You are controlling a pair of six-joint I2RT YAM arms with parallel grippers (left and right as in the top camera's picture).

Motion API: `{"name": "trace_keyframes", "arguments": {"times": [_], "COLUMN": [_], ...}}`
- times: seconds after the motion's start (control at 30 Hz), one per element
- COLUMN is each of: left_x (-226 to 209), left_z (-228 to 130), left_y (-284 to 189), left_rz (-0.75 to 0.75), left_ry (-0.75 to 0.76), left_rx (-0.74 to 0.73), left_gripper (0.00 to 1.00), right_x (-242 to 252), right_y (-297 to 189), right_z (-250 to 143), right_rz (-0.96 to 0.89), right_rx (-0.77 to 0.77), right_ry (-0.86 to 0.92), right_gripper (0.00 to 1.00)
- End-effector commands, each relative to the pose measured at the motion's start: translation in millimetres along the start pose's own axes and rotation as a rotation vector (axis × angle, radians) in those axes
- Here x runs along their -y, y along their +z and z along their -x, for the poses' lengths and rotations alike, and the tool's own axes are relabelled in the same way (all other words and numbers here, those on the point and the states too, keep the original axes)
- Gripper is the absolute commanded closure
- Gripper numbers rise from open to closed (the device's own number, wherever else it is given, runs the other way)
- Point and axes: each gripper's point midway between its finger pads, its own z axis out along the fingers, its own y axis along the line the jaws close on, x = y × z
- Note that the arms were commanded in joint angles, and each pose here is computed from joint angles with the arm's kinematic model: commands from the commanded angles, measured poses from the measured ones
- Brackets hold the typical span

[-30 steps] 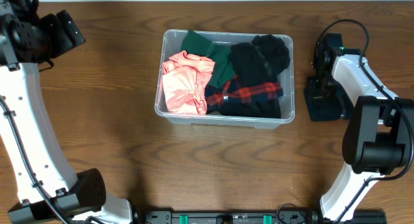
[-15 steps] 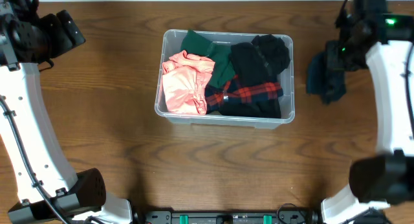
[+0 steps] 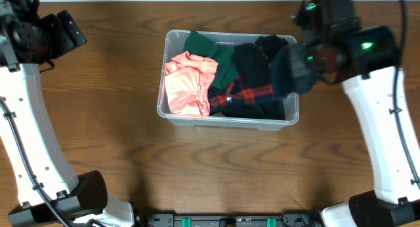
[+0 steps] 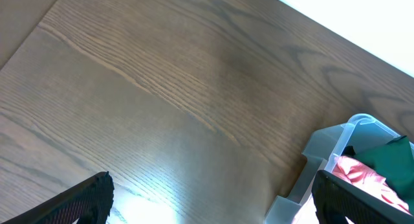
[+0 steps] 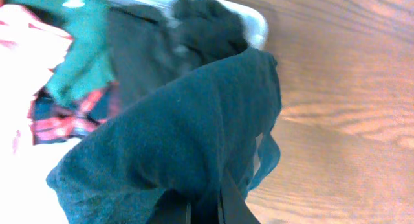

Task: Pack container
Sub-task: 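Carry the navy garment with the right gripper into the bin's right side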

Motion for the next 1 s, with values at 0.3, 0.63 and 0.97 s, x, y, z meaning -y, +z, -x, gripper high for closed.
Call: {"name": "trace_keyframes", "arguments": {"times": [0.3, 0.63, 0.97], "left_x": [-1.9, -1.9, -1.9], "left_z": [-0.1, -0.1, -0.2], "left_y": [2.2, 2.3, 2.3], "left_rz": [0.008, 0.008, 0.008], "left_ry": [-0.007, -0.007, -0.007], "left_rx": [-0.004, -0.004, -0.005], "left_gripper": [0.02, 0.02, 0.02], "right_x": [-59.3, -56.6, -42.9], "right_y": [11.7, 24.6, -13.5], "right_z": [0.4, -4.5, 5.5], "right_rz": [-0.019, -0.083, -0.126], "right_rx": [0.003, -0.044, -0.005], "right_ry": [-0.015, -0.021, -0.048], "right_gripper": [0.99, 0.99, 0.99]}}
